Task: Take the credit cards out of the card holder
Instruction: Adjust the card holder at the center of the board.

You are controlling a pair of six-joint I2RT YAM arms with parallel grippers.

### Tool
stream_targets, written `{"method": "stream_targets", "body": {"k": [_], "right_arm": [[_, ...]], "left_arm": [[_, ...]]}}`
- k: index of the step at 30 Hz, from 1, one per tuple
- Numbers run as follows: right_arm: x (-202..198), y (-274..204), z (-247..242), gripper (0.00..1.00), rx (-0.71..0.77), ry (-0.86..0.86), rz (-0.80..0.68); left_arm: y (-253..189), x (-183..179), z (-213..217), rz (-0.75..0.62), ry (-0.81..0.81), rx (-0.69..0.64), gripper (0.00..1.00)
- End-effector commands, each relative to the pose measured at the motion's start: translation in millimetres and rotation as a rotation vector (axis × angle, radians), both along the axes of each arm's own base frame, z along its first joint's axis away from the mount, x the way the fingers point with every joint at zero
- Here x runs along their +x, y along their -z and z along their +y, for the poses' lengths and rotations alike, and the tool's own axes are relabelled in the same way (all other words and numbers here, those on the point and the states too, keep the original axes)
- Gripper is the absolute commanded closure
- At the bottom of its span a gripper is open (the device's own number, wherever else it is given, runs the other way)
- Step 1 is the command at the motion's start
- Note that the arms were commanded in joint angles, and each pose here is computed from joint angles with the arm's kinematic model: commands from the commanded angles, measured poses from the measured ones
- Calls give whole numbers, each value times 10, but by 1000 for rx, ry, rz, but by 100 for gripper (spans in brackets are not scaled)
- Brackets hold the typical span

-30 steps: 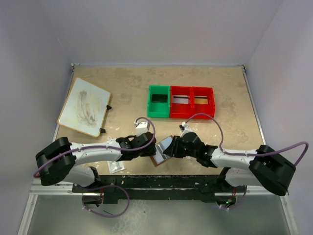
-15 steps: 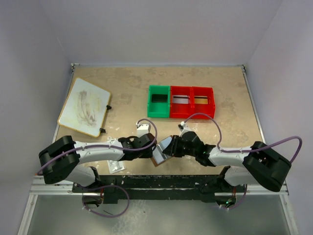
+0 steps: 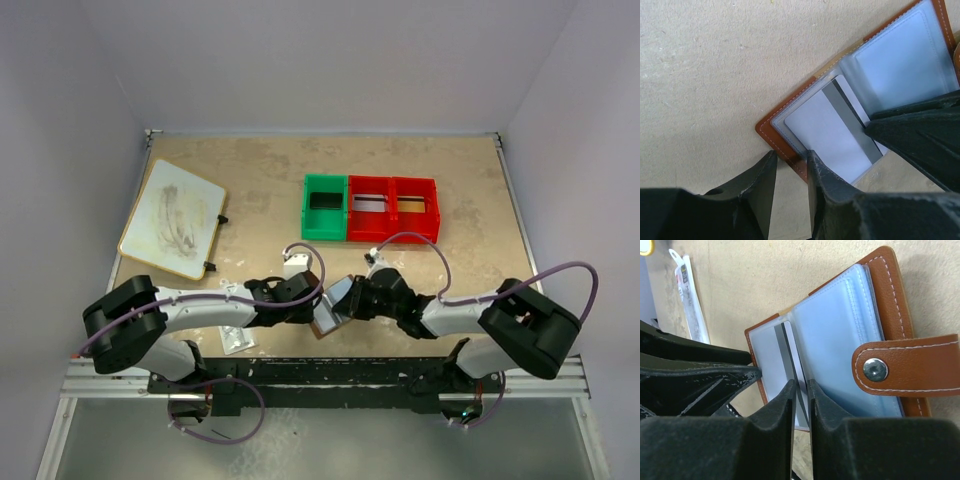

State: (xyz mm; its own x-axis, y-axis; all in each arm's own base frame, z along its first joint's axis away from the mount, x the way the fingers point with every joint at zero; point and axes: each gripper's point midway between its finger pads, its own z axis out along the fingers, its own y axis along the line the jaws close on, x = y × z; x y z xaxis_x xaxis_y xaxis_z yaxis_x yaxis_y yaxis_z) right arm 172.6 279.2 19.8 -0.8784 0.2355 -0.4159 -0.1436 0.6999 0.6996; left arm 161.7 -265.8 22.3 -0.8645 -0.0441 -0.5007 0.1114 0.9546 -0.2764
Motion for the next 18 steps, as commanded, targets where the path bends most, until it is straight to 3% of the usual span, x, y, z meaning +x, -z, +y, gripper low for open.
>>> {"method": "stream_targets", "body": {"k": [1, 11, 18], "right_arm": [[-27, 58, -54, 85, 14, 35, 19], [-49, 15, -74, 100, 98, 88, 35], [-48, 0, -105, 100, 122, 119, 40]], "left_arm": [[-267, 154, -97, -70, -54, -61, 72], [-455, 138, -431, -77, -9, -258, 68], [-139, 102, -298, -19, -6, -83, 70]]}}
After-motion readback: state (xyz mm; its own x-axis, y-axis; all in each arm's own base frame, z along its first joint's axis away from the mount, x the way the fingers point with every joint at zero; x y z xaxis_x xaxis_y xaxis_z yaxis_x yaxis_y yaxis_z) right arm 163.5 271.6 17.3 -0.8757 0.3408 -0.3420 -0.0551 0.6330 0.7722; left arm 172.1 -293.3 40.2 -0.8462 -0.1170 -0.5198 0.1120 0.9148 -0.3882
